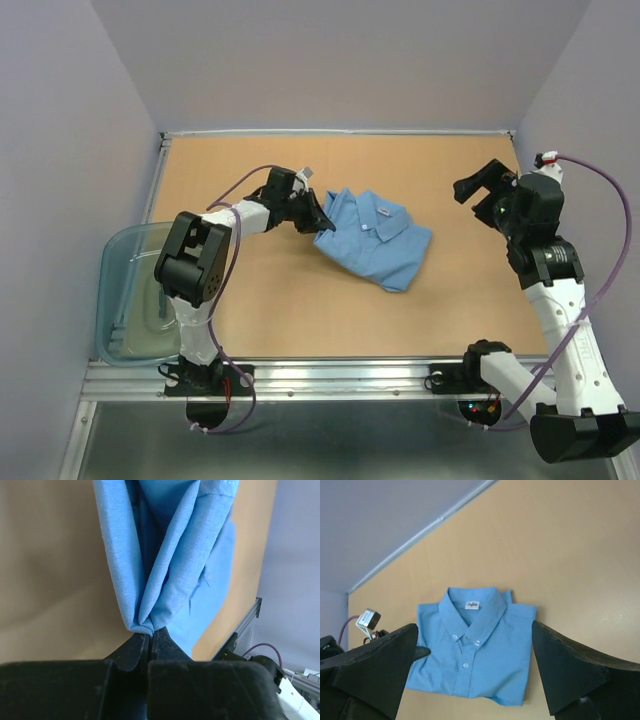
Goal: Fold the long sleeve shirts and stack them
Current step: Fold the shirt
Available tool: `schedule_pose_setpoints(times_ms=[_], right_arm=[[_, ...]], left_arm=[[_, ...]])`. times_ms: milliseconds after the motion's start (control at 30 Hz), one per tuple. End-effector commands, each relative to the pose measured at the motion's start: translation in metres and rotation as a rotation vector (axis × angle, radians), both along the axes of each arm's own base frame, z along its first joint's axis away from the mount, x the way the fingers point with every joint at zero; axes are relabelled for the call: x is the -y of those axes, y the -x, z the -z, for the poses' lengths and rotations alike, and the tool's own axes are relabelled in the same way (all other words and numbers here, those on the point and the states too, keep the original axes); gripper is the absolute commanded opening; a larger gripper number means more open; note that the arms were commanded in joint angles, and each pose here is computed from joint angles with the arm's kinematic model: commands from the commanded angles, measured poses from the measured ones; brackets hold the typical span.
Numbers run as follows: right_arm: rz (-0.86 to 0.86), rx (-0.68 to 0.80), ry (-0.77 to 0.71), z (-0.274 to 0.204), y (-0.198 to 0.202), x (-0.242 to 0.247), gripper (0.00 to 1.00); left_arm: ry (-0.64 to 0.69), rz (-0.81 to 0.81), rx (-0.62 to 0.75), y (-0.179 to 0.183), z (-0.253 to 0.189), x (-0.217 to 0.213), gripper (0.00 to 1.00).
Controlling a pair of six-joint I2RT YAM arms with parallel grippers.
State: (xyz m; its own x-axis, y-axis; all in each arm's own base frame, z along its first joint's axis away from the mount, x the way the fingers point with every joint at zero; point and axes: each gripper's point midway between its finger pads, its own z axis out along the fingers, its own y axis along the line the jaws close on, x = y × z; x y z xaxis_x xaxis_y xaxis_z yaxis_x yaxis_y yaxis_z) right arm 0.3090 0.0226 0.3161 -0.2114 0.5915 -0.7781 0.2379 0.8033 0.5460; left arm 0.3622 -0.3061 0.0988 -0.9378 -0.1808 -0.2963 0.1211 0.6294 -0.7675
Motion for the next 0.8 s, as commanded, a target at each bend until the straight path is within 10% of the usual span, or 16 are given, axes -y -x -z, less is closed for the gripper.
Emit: schedule_pose_setpoints(times_ms=[0,200,500,767], right_arm=[[-0.109,-0.014,0.013,0.009,0.0,-0.017,1.0],[-0.271,-0.102,-0.006,0.038,-0.005,-0.043,1.0],[-0.403,-0.25,-0.024,0.092,-0.009,-0.068,0.98],[-0.46,-0.347,-0.078,0.138,-0.036,-0.088,0.88]], left_arm=[[0.053,-0.007,0.038,-0.013,0.001,-0.017,0.02],[0.042,-0.103,0.03,-0.014,0.002,-0.044,0.06],[-0.083,-0.293,0.049,0.016,0.011,-0.103,0.48],[-0.254,-0.301,0.15,0.031,-0.012,-0.135,0.62]])
